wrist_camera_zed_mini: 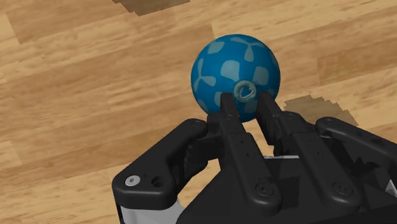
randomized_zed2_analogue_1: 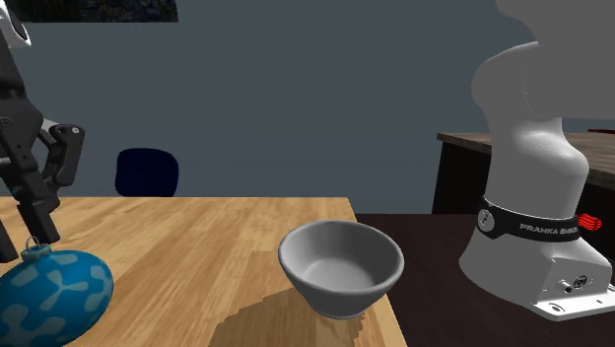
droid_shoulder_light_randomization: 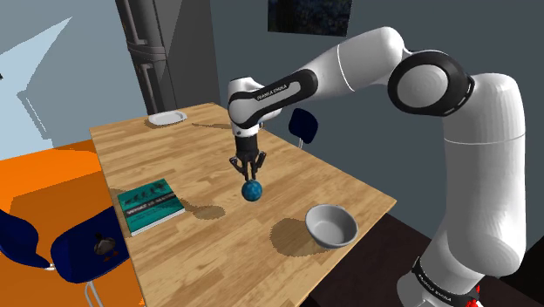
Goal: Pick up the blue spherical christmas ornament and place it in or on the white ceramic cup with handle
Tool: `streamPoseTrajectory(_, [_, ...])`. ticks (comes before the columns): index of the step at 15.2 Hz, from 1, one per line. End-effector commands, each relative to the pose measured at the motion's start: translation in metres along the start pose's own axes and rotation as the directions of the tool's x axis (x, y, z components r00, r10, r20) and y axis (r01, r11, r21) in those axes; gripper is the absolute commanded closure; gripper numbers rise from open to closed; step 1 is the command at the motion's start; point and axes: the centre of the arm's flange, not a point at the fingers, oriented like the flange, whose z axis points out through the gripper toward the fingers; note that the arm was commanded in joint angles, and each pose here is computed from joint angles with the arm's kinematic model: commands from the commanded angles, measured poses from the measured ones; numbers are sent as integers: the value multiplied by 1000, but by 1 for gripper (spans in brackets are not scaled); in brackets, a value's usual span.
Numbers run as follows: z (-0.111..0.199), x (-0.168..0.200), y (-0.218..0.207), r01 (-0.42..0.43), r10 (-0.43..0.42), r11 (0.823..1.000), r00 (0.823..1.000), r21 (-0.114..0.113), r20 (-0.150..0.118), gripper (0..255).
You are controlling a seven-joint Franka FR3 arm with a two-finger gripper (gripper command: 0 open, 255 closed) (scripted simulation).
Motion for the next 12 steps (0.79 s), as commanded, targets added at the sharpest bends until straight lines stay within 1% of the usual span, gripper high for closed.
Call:
streamPoseTrajectory(1, [-10,-3,0,0,0,1000,1000,0,0,255])
streamPoseTrajectory(12, [-64,-13,0,0,0,1000,1000,0,0,255])
